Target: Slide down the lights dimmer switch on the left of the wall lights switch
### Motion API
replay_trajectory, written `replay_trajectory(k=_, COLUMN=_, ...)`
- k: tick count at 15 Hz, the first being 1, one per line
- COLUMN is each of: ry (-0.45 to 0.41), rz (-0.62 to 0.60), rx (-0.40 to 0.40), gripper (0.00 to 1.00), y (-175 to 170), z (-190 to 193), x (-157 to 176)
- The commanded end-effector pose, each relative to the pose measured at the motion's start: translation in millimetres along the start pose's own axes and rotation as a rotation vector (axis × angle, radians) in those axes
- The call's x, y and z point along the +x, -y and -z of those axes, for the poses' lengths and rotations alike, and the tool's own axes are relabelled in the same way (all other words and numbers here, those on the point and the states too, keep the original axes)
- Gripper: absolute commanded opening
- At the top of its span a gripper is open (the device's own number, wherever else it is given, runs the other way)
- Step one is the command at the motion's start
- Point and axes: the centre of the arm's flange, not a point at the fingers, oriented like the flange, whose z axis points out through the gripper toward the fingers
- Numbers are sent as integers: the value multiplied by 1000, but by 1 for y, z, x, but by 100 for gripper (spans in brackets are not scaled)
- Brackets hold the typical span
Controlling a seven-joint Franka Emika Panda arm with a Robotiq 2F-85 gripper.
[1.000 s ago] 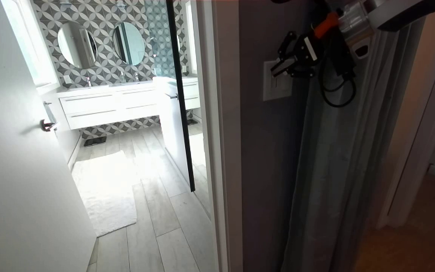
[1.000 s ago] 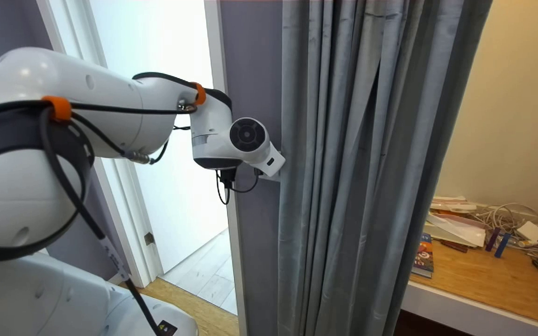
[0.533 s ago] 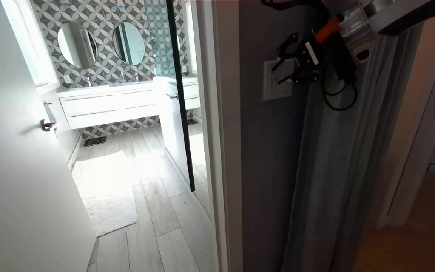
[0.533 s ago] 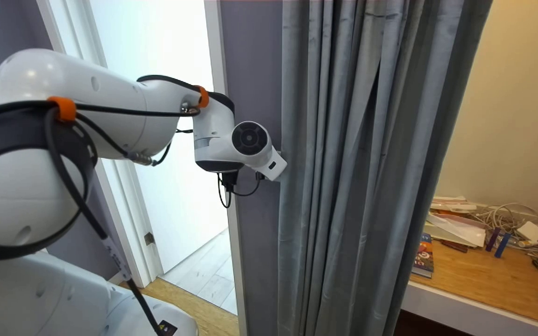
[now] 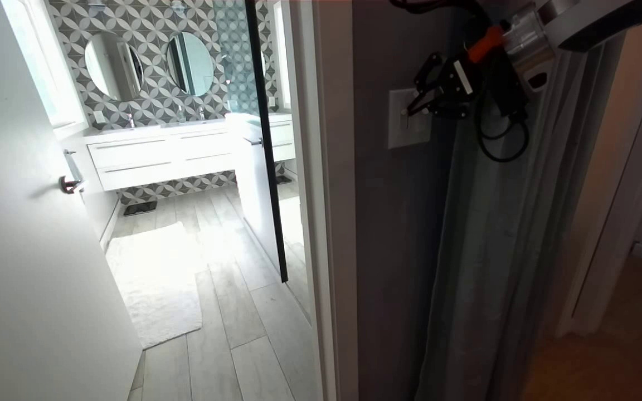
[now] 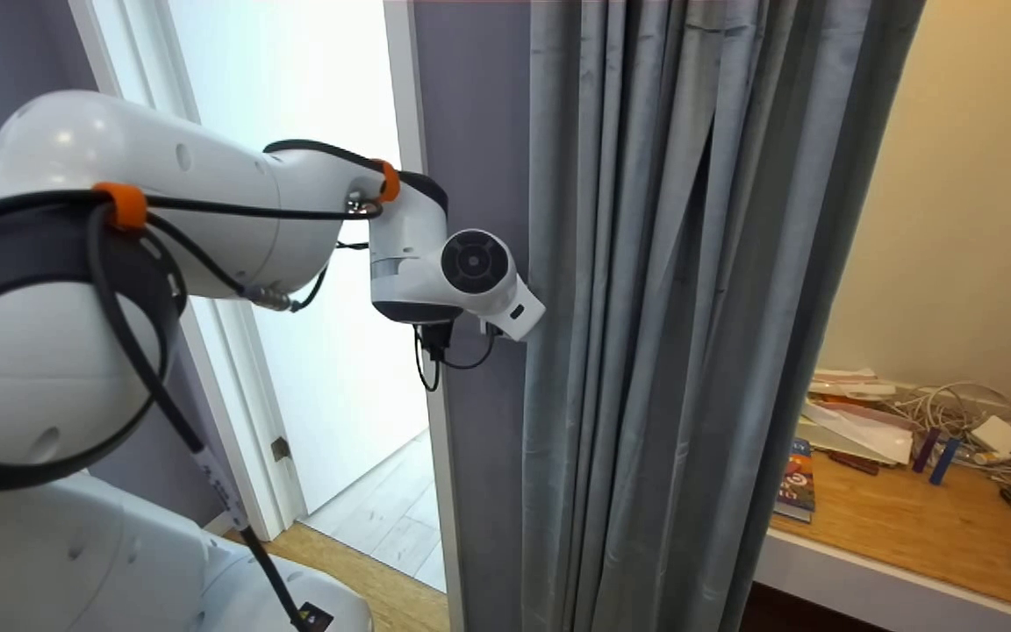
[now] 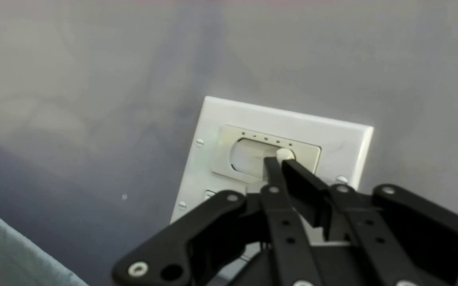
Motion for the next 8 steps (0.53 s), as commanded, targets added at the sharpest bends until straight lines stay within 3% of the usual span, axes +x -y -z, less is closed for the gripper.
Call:
replay_trajectory(k=1, ry=-7, rz=-9, rx=3, gripper=16, y=-4, z=-19, x=7)
replay_trajectory(k=2, ry=-7, rz=-9, rx=3, gripper=21, y=-4, z=-20, x=8)
replay_trajectory(k=8, ry=-6, rz=-7, rx=26, gripper=20, y=-2, z=-14, x=6)
